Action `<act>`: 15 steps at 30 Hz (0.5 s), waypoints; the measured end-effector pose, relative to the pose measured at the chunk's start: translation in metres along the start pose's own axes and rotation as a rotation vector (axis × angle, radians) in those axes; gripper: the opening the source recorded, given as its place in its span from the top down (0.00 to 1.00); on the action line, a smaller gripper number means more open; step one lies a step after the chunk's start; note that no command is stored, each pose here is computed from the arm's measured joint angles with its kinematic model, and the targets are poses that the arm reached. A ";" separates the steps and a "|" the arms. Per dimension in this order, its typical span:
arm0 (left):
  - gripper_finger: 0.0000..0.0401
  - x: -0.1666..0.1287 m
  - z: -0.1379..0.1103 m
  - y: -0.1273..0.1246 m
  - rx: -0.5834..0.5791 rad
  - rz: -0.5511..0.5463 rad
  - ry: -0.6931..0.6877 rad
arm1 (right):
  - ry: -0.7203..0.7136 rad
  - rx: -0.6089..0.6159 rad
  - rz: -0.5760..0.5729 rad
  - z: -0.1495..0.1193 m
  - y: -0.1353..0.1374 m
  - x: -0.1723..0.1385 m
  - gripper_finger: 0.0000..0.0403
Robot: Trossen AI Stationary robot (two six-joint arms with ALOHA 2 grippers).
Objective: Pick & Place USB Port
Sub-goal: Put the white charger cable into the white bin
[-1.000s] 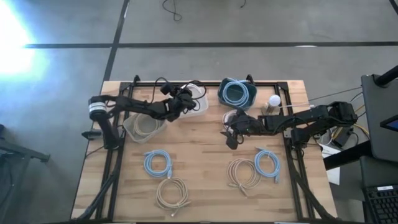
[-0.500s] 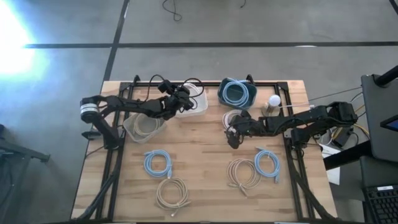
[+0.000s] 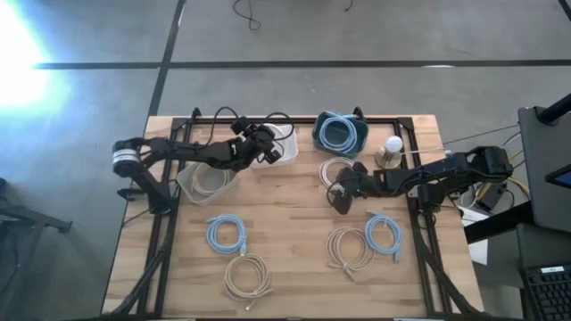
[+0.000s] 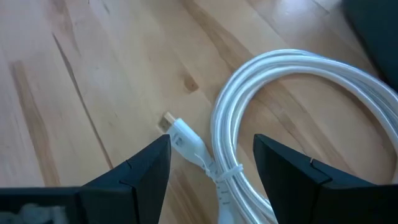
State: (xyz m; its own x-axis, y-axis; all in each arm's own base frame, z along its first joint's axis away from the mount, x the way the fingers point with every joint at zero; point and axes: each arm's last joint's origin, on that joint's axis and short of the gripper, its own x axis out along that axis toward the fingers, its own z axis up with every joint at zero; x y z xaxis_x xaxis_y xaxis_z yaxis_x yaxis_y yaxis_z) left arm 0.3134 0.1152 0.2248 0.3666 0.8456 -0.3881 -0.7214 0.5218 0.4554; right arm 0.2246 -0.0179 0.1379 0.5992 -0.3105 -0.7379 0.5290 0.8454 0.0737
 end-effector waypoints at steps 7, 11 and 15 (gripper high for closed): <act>0.56 -0.016 0.016 0.001 -0.004 -0.026 -0.062 | 0.003 0.000 -0.005 -0.002 -0.001 0.000 0.44; 0.56 -0.026 0.021 0.003 -0.015 -0.040 -0.088 | 0.022 0.004 -0.021 -0.007 -0.006 0.002 0.44; 0.56 -0.033 0.025 0.005 -0.024 -0.048 -0.106 | 0.049 0.052 -0.016 -0.009 -0.015 0.005 0.44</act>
State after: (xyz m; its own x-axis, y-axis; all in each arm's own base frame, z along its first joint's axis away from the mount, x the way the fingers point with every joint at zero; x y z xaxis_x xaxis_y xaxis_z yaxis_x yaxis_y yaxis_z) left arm 0.3123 0.0926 0.2595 0.4607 0.8274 -0.3212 -0.7148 0.5604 0.4183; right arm 0.2141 -0.0283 0.1269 0.5607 -0.3010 -0.7714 0.5694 0.8166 0.0952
